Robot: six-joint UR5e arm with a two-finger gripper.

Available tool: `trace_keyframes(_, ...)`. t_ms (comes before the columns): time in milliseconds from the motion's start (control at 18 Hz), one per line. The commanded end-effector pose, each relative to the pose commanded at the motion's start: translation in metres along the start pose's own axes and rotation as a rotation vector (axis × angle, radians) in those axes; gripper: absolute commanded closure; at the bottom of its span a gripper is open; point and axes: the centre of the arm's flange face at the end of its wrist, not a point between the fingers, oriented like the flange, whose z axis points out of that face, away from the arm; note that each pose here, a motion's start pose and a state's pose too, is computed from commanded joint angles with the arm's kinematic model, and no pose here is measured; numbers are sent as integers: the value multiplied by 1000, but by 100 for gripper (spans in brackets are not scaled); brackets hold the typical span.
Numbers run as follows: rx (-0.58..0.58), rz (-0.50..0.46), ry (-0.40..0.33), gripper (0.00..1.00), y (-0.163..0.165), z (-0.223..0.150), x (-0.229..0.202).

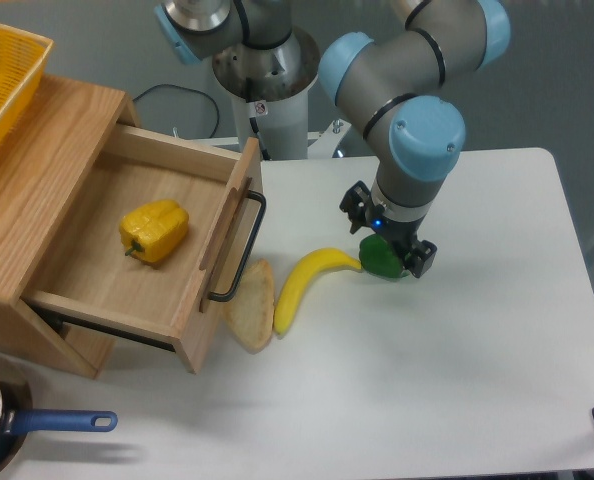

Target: Place the yellow pepper in the top drawer

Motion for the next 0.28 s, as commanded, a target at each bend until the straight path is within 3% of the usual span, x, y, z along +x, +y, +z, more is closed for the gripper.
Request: trace_keyframes(278, 3, -3, -4, 0, 1, 6, -5)
